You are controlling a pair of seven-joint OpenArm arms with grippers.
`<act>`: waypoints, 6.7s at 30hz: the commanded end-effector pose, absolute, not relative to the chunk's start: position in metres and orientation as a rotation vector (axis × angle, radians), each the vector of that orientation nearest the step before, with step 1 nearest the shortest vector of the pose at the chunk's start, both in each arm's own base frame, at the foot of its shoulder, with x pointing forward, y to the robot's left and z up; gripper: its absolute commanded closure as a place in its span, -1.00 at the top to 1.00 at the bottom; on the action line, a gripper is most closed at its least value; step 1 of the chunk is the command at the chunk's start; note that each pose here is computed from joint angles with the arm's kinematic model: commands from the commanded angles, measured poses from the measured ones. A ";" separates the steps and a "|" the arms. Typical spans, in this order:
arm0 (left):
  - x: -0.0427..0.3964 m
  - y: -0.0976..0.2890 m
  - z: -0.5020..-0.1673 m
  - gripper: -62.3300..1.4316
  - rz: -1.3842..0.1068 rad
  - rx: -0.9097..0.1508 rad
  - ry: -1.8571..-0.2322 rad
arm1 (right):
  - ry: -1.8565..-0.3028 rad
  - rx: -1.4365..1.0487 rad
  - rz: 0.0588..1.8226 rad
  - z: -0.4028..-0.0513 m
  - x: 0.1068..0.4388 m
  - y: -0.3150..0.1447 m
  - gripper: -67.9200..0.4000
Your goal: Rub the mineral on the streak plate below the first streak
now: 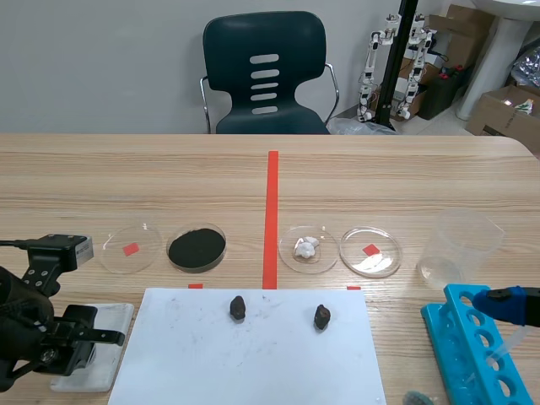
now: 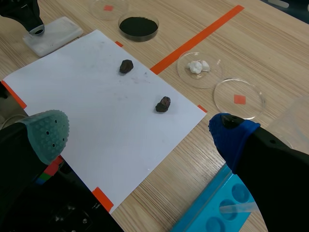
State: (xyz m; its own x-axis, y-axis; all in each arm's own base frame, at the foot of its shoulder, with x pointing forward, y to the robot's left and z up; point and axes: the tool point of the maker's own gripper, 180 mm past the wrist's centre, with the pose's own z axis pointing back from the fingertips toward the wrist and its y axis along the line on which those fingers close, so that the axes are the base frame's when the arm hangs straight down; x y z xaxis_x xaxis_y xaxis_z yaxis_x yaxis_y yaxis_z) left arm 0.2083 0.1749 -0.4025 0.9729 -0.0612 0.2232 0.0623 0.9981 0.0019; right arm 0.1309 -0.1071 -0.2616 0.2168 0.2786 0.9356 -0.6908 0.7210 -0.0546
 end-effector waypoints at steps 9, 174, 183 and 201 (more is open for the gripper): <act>0.209 0.165 -0.405 -0.56 -0.081 -0.017 -0.218 | -1.200 0.426 0.690 -0.255 0.134 -0.106 0.78; 0.203 0.148 -0.416 -0.60 -0.077 -0.120 -0.189 | -1.200 0.426 0.690 -0.255 0.134 -0.106 0.78; 0.206 0.191 -0.416 -0.60 -0.022 0.115 -0.198 | -1.200 0.426 0.690 -0.255 0.134 -0.106 0.78; 0.215 0.232 -0.400 -0.64 0.039 0.315 -0.260 | -1.200 0.426 0.690 -0.255 0.134 -0.106 0.78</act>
